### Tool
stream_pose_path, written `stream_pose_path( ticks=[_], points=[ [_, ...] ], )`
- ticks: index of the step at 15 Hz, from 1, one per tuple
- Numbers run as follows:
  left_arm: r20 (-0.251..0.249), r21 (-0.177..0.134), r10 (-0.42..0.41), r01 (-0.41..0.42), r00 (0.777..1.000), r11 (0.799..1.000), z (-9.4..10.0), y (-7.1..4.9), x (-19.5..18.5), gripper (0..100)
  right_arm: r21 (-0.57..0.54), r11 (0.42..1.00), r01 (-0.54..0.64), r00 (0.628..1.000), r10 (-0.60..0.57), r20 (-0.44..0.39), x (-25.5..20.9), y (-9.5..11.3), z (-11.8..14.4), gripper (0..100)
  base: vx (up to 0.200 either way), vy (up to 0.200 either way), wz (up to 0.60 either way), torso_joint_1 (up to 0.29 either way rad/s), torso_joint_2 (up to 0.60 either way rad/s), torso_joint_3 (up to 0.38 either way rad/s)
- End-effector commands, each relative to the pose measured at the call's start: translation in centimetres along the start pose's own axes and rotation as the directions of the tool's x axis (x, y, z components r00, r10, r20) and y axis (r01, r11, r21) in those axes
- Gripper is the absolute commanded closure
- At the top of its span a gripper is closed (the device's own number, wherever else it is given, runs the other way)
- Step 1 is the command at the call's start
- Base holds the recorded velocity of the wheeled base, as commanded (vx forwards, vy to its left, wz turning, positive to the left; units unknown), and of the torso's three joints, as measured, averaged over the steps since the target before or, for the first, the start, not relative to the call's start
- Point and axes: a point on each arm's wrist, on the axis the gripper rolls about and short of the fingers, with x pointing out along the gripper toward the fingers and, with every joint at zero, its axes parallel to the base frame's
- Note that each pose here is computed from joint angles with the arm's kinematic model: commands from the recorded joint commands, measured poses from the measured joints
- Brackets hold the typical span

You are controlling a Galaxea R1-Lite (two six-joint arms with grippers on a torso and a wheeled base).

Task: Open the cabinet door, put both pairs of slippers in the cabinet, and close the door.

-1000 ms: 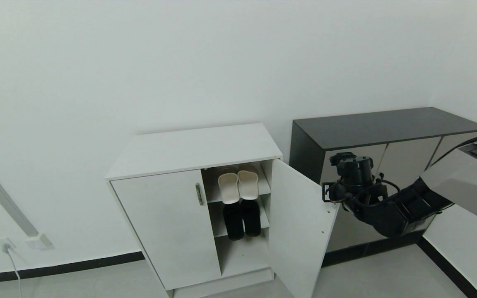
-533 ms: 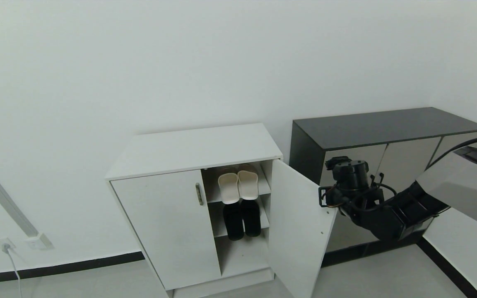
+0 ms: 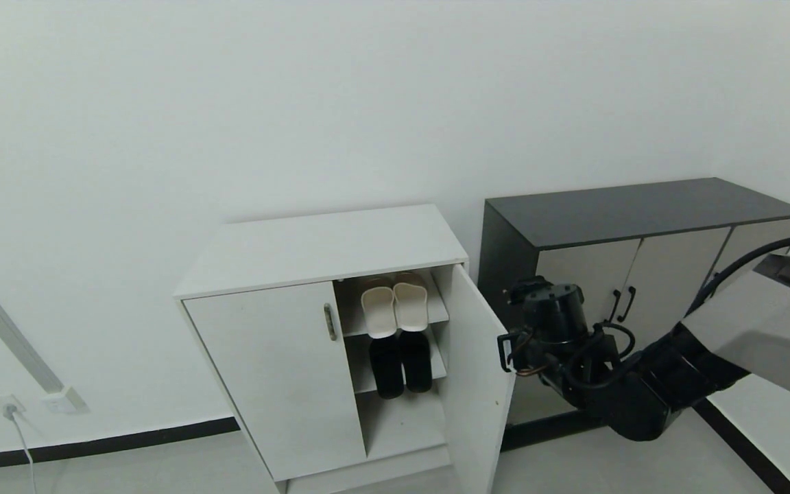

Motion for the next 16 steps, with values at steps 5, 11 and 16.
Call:
stream_pose_path(
  ticks=[5, 11, 16],
  points=[
    [-0.001, 0.000, 0.000, 0.000, 1.000, 1.000, 0.0, 0.0, 0.0, 100, 0.007, 0.992, -0.129, 0.992, 0.129, 0.012, -3.2, 4.0, -0.4, 100, 0.000, 0.000, 0.00, 0.000, 0.00, 0.000],
    [-0.001, 0.000, 0.000, 0.000, 1.000, 1.000, 0.0, 0.0, 0.0, 100, -0.009, 0.986, -0.167, 0.984, 0.167, 0.066, -3.9, 3.7, -0.4, 100, 0.000, 0.000, 0.00, 0.000, 0.00, 0.000],
    [-0.001, -0.002, 0.000, 0.000, 1.000, 1.000, 0.0, 0.0, 0.0, 100, -0.010, 0.985, -0.174, 0.983, 0.174, 0.064, -4.0, 3.8, -0.5, 100, 0.000, 0.000, 0.36, 0.000, 0.00, 0.000]
  ],
)
